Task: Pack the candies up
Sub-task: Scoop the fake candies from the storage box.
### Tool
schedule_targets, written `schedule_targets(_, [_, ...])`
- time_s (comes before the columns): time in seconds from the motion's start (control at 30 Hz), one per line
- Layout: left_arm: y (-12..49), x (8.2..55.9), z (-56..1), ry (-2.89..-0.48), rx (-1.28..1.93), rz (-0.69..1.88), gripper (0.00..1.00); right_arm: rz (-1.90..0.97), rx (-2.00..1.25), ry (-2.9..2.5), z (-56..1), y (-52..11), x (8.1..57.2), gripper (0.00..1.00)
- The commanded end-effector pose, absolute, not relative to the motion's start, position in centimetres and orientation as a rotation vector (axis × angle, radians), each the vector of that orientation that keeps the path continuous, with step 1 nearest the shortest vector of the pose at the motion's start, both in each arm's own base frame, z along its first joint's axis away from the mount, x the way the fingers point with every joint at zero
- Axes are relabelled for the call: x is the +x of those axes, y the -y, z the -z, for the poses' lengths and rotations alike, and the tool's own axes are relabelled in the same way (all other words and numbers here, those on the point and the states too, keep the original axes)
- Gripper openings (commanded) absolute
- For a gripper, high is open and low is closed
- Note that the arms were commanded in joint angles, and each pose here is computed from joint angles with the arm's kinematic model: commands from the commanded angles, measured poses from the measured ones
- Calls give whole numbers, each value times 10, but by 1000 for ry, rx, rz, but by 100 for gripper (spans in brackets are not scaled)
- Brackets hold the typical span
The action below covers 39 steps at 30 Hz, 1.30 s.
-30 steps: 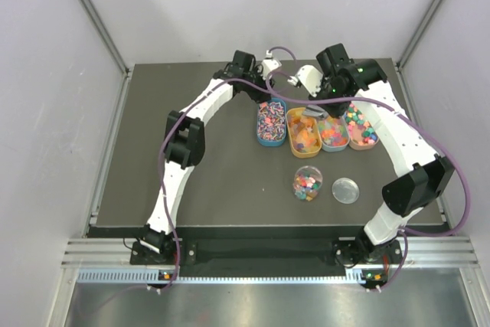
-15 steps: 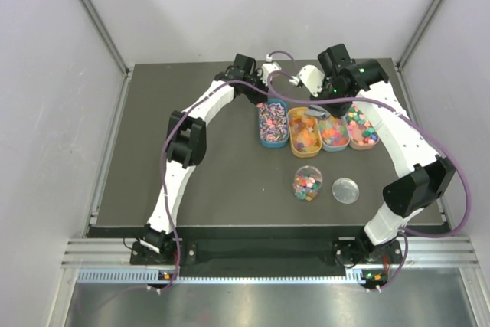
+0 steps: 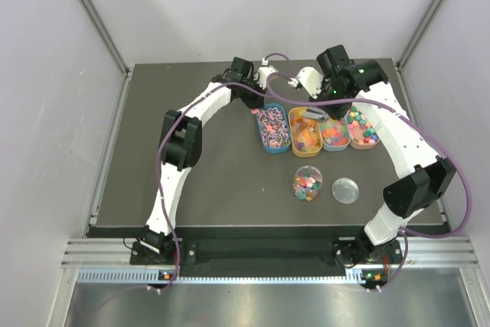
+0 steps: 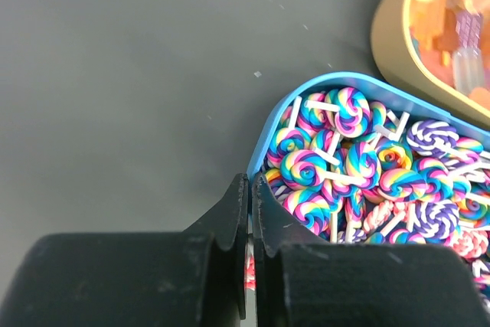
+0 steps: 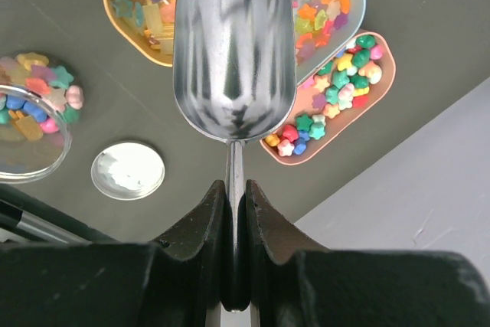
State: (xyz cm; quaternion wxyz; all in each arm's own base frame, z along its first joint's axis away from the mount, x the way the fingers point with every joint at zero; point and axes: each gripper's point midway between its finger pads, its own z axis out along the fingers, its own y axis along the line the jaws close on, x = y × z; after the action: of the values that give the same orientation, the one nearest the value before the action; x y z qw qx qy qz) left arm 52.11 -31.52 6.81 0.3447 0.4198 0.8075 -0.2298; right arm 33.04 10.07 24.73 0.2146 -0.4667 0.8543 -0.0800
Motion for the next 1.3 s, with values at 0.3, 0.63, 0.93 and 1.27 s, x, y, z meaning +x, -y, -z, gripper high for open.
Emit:
schedule_targets(0.3, [326,487,-72,-2180,1126,672,0,181,-1665,-2440,-208,-141,285,0])
schedule_targets(0.63, [321,480,-74,-2224,1054,657,0,509,-1909,-2295,-202,-148,305,0])
schedule_targets(0.93, [326,479,-73,-2240,1020,663,0,624,-2073,-2177,-197,-159,312,0])
schedule_targets(1.27, [328,478,-73,-2239,1017,663,0,713,-2215,-2106,-180,-172,313,0])
